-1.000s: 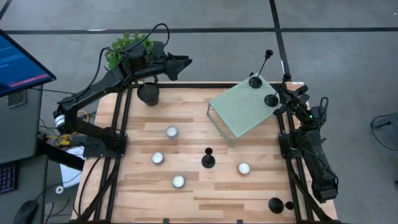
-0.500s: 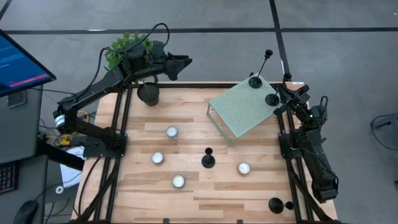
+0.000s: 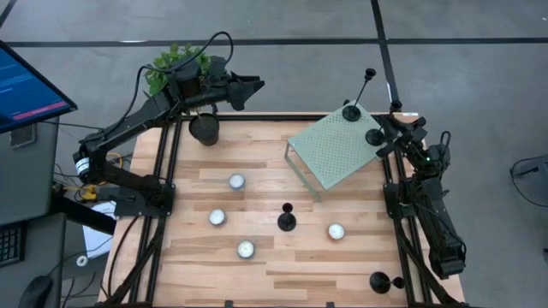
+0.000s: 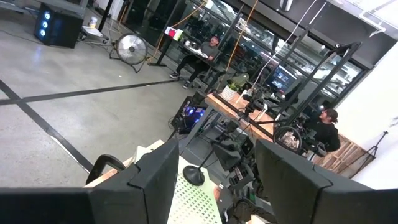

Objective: Pick & Place candle stick holders
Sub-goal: Align the black candle holder with the other black candle holder on the shelf, then put the black candle holder on the shelf

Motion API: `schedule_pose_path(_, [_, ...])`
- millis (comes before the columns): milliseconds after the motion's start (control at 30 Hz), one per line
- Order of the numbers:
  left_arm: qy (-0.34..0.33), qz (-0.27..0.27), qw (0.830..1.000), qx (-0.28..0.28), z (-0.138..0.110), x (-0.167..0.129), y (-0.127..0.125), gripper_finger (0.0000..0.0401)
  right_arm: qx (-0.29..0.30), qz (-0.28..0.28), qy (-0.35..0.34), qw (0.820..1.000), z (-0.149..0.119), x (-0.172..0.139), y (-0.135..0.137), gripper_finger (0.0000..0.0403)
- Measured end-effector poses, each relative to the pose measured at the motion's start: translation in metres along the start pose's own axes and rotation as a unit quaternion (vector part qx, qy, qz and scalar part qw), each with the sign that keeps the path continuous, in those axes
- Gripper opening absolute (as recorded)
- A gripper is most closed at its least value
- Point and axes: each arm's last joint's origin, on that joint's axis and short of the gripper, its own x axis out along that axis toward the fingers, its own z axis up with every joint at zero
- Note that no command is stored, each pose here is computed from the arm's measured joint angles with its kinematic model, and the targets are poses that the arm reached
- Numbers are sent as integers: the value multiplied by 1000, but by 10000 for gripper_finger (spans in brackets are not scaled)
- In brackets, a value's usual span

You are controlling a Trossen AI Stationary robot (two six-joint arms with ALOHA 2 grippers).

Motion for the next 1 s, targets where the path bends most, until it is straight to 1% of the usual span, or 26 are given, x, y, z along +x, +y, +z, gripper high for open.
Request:
schedule_pose_path(167, [0,0,1000,-1,0,0,0,213,0,0,0,1000,0,0,0,156])
schedule_pose_path(267, [0,0,1000,-1,0,0,0,213,11,0,0,1000,1,0,0,198])
schedule_pose_path(367, [0,0,1000,-4,0,0,0,213,19,-1,9,1000,10,0,1,233])
schedule_pose_path(433, [0,0,1000,-4,0,0,0,213,13,-3,22,1000,17,0,2,249])
schedule_pose_path(533, [0,0,1000,-5,0,0,0,213,9,-17,29,999,29,-1,3,256])
schedule_pose_path(700, [0,0,1000,-5,0,0,0,213,-1,-34,36,999,48,-4,6,255])
schedule_pose_path(867, [2,-3,1000,-5,0,0,0,213,-4,-54,34,998,80,-11,12,255])
schedule_pose_path(1000, [3,-5,1000,-3,0,0,-1,213,-20,-64,37,997,108,-21,20,255])
